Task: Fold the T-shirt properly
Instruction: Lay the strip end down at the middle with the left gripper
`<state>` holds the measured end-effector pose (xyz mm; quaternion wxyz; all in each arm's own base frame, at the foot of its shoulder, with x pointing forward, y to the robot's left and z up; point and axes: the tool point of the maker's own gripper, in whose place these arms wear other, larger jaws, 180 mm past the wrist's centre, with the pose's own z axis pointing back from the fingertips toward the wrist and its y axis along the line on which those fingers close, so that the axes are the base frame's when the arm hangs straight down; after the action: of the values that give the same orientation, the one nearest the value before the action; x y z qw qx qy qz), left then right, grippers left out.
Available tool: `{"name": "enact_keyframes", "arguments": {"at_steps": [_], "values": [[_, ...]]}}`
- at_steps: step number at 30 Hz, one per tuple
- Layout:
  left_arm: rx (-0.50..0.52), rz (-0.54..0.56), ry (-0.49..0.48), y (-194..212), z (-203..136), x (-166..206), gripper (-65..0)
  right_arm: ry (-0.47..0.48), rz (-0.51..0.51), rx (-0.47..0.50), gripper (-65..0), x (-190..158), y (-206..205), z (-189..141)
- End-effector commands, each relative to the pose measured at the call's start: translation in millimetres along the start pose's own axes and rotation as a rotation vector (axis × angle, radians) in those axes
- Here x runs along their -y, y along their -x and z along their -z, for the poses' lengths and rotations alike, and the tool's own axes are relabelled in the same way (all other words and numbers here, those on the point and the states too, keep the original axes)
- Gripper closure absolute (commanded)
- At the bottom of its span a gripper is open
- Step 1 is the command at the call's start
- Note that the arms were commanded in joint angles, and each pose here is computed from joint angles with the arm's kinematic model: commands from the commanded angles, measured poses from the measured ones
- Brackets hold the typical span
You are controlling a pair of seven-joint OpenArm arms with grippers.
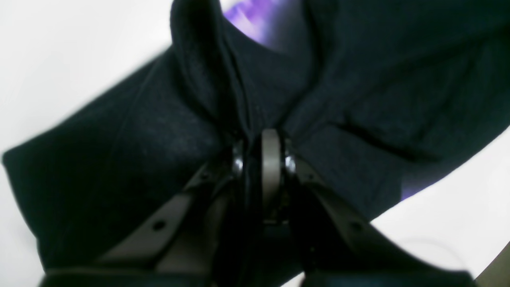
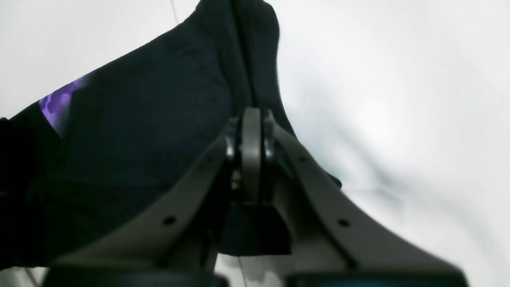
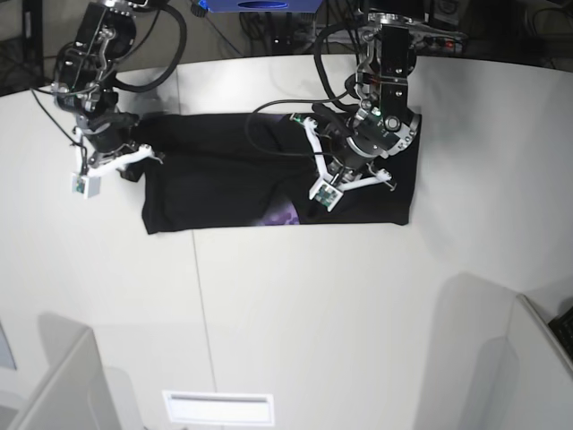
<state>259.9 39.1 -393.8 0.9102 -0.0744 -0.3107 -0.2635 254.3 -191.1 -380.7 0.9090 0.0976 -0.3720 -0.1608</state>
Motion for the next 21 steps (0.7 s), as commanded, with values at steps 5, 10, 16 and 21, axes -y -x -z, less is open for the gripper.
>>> {"name": "enact_keyframes", "arguments": {"at_steps": [5,10,16,21], "values": [[0.059,-0.003,-0.006,-18,-5,-2,0.0,-0.012,-0.01,0.049,0.0,-3,-14,-3],[0.101,0.01,-0.04,-30,-16,-9,0.0,-0.011,-0.01,0.046,0.0,-3,-13,-4],[0.108,-0.019,-0.065,-32,-18,-14,0.0,-0.011,-0.01,0.046,0.0,-3,-13,-4],[0.121,-0.048,-0.077,-36,-18,-17,0.0,-0.011,-0.01,0.046,0.0,-3,-13,-4]]}}
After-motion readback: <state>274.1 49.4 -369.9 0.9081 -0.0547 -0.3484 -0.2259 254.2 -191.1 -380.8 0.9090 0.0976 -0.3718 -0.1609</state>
